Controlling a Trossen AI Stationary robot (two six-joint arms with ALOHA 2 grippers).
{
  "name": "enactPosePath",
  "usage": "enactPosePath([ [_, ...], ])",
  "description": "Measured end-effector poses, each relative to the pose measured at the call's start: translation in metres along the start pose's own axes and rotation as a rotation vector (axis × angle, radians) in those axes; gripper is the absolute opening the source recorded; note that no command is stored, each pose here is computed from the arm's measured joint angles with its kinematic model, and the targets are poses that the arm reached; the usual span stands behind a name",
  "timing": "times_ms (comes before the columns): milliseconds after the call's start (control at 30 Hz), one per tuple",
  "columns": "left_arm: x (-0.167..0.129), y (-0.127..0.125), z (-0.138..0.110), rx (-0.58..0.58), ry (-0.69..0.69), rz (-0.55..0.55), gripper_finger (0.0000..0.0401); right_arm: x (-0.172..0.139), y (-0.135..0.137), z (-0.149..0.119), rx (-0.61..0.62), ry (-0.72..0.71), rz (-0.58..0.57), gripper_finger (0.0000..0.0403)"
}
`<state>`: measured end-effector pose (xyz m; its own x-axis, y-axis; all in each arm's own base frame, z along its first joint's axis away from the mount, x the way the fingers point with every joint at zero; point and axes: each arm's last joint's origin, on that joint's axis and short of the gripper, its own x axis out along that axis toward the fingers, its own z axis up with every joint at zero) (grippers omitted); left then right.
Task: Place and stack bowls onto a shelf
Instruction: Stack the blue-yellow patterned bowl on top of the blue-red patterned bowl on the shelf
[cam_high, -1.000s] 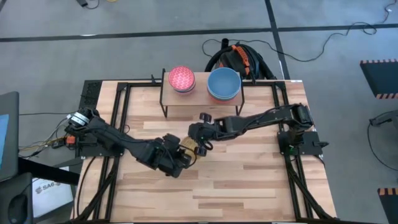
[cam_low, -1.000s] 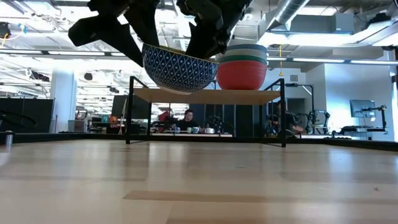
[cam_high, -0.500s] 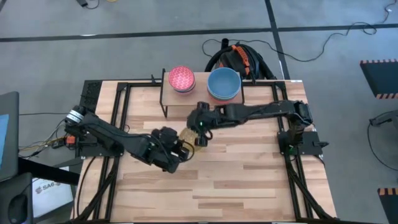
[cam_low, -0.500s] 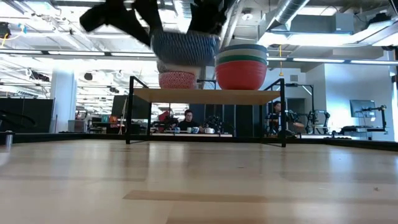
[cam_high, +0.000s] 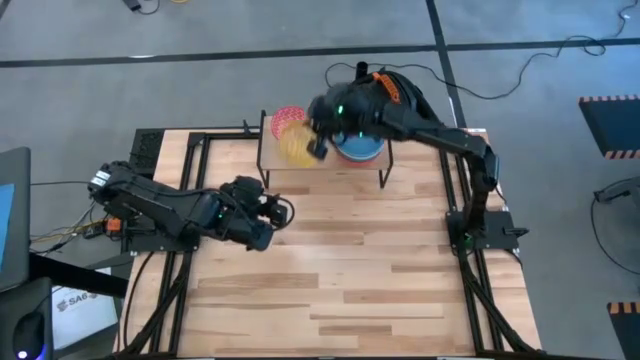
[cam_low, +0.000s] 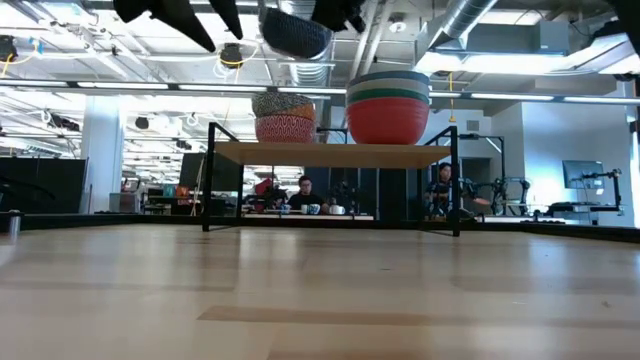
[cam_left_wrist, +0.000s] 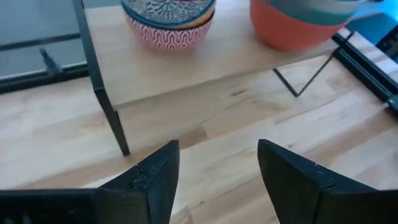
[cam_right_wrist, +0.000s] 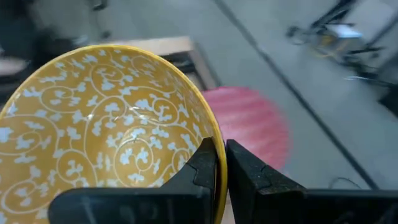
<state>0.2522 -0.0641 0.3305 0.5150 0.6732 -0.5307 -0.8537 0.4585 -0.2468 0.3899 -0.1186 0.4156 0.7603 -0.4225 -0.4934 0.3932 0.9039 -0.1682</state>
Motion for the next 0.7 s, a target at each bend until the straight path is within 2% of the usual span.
enactPosePath([
  [167,0.012,0.004,0.007,-0.055,0.054,0.031,0.0198,0.011,-0.054,0.001,0.075,-0.091,-0.109,0.0046],
  [333,0.021,0.011,0.012,-0.054,0.094,0.089,0.0198,0.025,-0.084,-0.005,0.107,-0.188,-0.059,0.0047],
  [467,0.031,0.019,0.019,-0.023,0.129,0.139,0.0198,0.031,-0.089,-0.01,0.104,-0.208,-0.005,0.0047],
  [567,0.041,0.024,0.026,-0.007,0.158,0.169,0.0198,0.052,-0.081,-0.012,0.058,-0.225,0.018,0.0047],
  [633,0.048,0.028,0.031,-0.003,0.182,0.184,0.0198,0.067,-0.076,-0.022,0.033,-0.157,0.051,0.0047],
  [700,0.052,0.031,0.035,0.006,0.202,0.193,0.0198,0.083,-0.068,-0.024,0.018,-0.158,0.064,0.0047],
])
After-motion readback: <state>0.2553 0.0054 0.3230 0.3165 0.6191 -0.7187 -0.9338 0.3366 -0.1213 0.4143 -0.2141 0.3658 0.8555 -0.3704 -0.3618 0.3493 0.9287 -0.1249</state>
